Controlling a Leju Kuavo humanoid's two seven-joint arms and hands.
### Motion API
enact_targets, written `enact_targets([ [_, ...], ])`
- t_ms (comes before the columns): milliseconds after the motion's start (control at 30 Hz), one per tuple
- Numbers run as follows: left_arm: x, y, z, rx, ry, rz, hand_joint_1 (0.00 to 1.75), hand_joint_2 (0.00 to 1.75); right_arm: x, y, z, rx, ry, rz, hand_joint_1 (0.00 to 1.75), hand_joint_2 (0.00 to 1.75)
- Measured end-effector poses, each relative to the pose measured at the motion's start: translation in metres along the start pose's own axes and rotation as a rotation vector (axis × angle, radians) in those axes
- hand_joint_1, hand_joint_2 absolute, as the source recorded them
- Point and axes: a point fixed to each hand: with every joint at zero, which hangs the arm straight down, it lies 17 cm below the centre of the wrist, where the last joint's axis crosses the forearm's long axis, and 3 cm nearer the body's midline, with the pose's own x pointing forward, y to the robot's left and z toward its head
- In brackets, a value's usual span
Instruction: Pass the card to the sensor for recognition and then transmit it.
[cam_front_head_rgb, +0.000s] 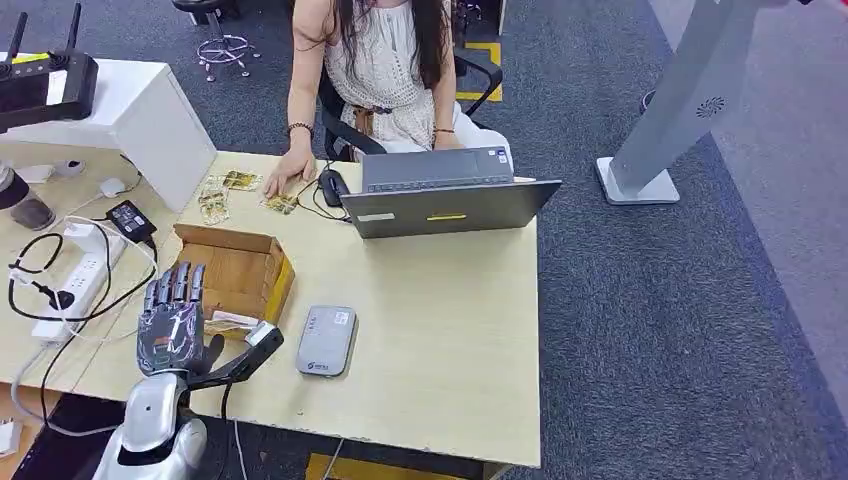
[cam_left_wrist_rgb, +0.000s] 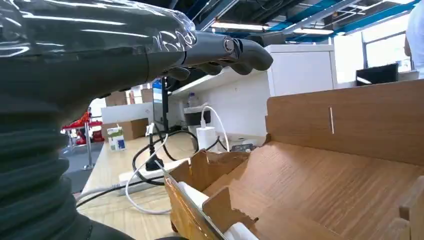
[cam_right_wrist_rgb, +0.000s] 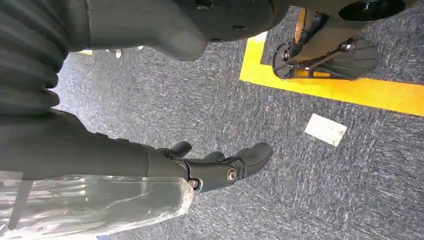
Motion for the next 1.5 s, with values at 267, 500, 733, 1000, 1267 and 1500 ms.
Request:
enact_targets([
  [267, 0.003, -0.002, 0.001, 0.000, -0.015, -0.001, 0.00, 1.75, 0.000, 0.000, 0.000, 0.000, -0.001, 0.003, 0.00, 1.75],
  [500, 0.008, -0.005, 0.001, -0.010, -0.040, 0.009, 1.75, 1.75, 0.000, 0.000, 0.000, 0.001, -0.002, 0.004, 0.00, 1.75],
  [733, 0.011, -0.009, 0.003, -0.031, -0.060, 0.030, 1.75, 1.75, 0.000, 0.000, 0.000, 0.001, -0.003, 0.007, 0.00, 1.75],
  [1000, 0.012, -0.011, 0.003, -0.041, -0.065, 0.041, 1.75, 1.75, 0.000, 0.000, 0.000, 0.001, -0.003, 0.010, 0.00, 1.75],
  [1267, 0.012, -0.013, 0.005, -0.045, -0.065, 0.045, 1.75, 1.75, 0.000, 0.000, 0.000, 0.001, -0.003, 0.010, 0.00, 1.75],
  [1500, 0.012, -0.012, 0.004, -0.043, -0.066, 0.056, 1.75, 1.75, 0.000, 0.000, 0.000, 0.001, -0.002, 0.009, 0.00, 1.75],
])
